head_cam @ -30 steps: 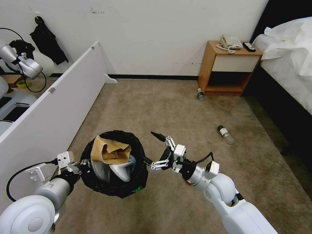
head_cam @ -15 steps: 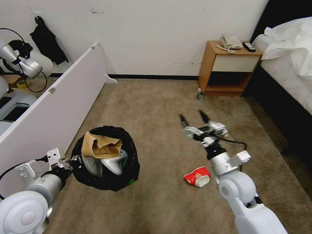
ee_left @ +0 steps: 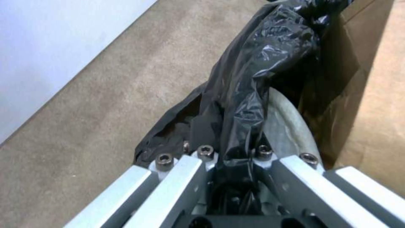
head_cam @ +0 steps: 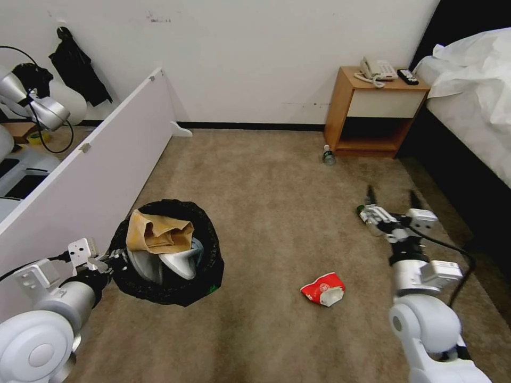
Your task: Pick up the trash bin, then pick up the garbage from the floor and place it into the trash bin.
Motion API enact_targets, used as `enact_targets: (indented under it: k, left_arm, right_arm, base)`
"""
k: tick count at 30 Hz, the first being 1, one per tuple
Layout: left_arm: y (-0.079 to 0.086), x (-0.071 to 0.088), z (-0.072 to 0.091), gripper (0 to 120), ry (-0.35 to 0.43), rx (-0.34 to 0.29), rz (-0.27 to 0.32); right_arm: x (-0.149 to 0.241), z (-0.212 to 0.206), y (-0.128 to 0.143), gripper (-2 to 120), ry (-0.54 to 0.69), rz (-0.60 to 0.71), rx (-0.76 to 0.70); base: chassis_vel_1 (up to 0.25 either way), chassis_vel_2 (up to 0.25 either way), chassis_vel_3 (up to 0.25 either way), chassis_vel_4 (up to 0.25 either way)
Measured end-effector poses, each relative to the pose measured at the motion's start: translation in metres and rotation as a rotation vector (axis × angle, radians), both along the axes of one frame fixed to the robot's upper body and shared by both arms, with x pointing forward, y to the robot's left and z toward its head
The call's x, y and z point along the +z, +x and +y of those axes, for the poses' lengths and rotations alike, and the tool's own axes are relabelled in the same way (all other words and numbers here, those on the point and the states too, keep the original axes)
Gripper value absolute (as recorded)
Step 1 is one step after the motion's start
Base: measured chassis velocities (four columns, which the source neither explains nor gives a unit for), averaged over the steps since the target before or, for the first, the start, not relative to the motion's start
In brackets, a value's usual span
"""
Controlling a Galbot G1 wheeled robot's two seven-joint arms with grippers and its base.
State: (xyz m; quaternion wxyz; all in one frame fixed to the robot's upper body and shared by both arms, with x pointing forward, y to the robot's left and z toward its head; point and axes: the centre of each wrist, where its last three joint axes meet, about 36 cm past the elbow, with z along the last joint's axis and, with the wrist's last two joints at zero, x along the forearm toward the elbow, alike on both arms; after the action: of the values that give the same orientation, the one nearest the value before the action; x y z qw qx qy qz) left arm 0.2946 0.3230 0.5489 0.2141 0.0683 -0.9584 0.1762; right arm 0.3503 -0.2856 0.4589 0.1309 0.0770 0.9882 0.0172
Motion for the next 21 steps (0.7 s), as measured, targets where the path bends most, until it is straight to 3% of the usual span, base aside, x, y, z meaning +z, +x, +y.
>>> enact_targets:
  k: [6,21]
  left_arm:
    - [-0.0009,-0.0013,0.0001,1,-0.006,0.001,0.003]
    - [-0.0070,0.0033,0.0001,1,-0.003,-0.004,-0.006]
  right_arm:
    - [-0.0003,-0.0124,-0.0087,100,-0.039,-0.009,-0.070]
    - [-0.0064,-0.0058,-0.0100,100,-0.053,-0.006,-0.032]
  base:
    - [0.000,0.000,0.000,0.000]
    - [0.000,0.000,0.000,0.000]
